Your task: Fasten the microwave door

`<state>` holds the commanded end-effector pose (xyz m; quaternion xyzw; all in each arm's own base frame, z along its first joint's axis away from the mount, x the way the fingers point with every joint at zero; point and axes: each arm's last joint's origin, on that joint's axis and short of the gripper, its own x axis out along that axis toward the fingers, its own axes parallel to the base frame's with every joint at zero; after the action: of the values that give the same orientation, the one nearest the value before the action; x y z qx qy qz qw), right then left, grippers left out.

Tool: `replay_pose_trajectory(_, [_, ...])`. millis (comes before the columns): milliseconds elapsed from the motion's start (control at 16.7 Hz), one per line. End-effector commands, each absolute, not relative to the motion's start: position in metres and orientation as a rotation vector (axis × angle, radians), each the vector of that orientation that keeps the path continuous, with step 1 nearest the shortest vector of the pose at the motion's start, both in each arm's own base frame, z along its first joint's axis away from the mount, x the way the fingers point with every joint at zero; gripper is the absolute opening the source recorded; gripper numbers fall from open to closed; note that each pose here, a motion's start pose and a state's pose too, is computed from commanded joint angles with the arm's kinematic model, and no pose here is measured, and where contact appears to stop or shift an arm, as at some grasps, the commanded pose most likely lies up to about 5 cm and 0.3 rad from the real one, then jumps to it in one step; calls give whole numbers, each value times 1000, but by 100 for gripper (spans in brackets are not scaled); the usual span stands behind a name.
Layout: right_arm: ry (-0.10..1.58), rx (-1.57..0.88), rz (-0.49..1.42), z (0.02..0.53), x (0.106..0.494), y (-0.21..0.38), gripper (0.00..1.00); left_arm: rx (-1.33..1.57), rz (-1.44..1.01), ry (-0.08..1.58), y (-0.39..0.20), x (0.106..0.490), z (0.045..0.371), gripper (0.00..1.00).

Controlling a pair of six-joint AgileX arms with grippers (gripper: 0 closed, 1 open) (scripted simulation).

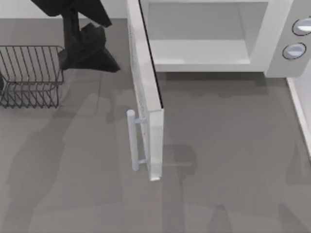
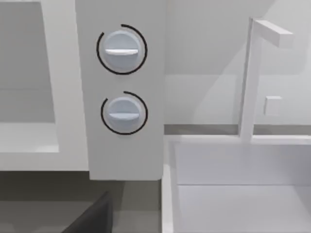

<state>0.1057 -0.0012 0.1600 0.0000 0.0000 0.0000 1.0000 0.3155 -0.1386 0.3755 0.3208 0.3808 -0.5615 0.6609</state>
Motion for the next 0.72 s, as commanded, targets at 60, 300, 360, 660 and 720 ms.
replay_pose_trajectory(60, [0,0,0,160,106,-1,100,728,-1272,856,-139,316,376,100])
replay_pose_trajectory(300, [0,0,0,160,106,-1,100,726,-1264,855,-137,316,377,100])
replay_pose_trajectory(360, [0,0,0,160,106,-1,100,727,-1265,855,-138,316,377,100])
replay_pose_trajectory(660, [0,0,0,160,106,-1,100,728,-1272,855,-158,321,346,100])
replay_pose_trajectory(720, [0,0,0,160,106,-1,100,729,-1271,852,-163,322,337,100])
